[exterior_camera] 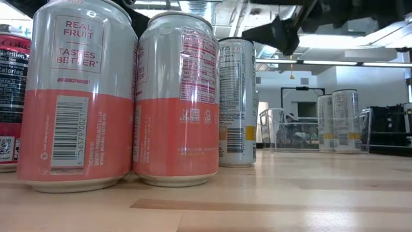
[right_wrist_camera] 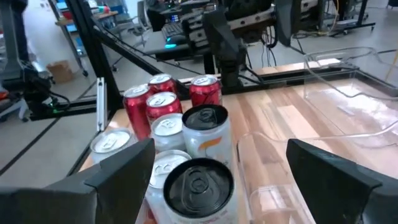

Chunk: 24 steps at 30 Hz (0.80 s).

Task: Sort soda cans
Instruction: Put the right black and white soda can in the right transparent bin

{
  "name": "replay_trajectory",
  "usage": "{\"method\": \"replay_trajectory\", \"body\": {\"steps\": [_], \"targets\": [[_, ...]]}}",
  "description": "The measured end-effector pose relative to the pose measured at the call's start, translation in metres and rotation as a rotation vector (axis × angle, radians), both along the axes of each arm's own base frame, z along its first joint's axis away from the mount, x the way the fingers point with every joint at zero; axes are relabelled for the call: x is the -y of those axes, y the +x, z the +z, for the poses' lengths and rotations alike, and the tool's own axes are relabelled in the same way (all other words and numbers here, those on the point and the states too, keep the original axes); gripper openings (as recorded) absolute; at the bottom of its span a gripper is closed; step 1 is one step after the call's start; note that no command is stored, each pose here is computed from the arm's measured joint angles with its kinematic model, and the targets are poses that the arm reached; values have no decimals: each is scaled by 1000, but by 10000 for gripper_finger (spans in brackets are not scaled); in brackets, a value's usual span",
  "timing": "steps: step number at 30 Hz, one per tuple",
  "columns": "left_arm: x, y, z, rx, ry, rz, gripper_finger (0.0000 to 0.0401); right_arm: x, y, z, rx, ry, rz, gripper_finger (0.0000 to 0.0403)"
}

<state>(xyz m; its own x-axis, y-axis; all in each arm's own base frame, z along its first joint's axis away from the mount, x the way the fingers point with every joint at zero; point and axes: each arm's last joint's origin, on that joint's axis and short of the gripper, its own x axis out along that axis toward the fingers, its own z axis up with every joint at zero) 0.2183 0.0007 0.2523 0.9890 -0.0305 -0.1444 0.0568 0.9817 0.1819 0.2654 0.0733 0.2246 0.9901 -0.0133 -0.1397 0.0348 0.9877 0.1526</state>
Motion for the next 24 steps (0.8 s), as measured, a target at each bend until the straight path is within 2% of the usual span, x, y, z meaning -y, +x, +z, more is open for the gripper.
{"method": "replay_trajectory", "body": {"steps": [5, 8, 15, 24], "targets": [[-3, 1, 5, 47, 63, 94, 247, 0, 14, -16, 15, 2, -9, 387], [-4, 0, 5, 46, 83, 132, 247, -5, 20, -26, 15, 8, 64, 397], [-4, 0, 4, 42, 108, 131, 247, -14, 25, -42, -24, -16, 73, 399], [-4, 0, 5, 43, 111, 130, 247, -17, 48, -50, -121, -94, 67, 400]]}}
